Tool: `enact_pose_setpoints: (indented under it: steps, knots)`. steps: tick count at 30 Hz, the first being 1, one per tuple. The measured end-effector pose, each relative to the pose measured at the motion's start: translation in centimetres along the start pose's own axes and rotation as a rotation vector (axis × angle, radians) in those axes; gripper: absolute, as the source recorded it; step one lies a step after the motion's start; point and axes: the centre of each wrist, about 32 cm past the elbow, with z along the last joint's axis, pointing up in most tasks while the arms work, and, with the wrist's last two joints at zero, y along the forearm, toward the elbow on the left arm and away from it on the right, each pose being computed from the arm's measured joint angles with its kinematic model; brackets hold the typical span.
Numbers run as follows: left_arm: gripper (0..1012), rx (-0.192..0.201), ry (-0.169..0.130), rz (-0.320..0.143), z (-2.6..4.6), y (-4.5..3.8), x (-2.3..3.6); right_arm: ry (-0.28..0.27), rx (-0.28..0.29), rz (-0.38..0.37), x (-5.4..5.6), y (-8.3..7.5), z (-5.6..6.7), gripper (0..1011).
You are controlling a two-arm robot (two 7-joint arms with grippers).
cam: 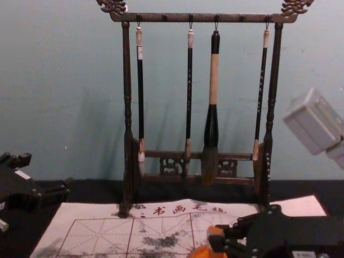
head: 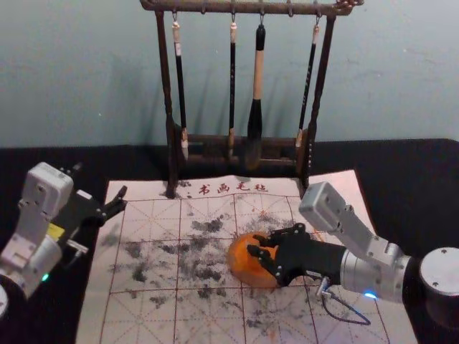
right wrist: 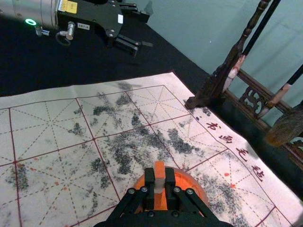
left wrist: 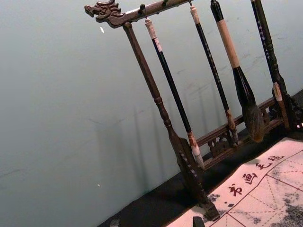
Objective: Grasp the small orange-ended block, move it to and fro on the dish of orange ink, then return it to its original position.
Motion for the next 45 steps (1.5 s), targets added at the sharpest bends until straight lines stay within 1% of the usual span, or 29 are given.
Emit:
enact_pose_setpoints:
  steps: [12,24,34,45]
  knots:
    - [1001,0.0,0.0,0.0,0.0,0.0,0.0,0.006,-0.007,-0.008,0.0,1.0,-0.1,83]
    - [1001,0.0,0.0,0.0,0.0,0.0,0.0,0.01,-0.007,-0.036,0.7,1.6,-0.1,83]
    - [1001,0.0,0.0,0.0,0.0,0.0,0.0,0.018,-0.008,-0.049,0.9,1.6,-0.2,83]
    - [1001,0.0,0.0,0.0,0.0,0.0,0.0,0.014,-0.02,-0.074,1.3,0.6,-0.4,83]
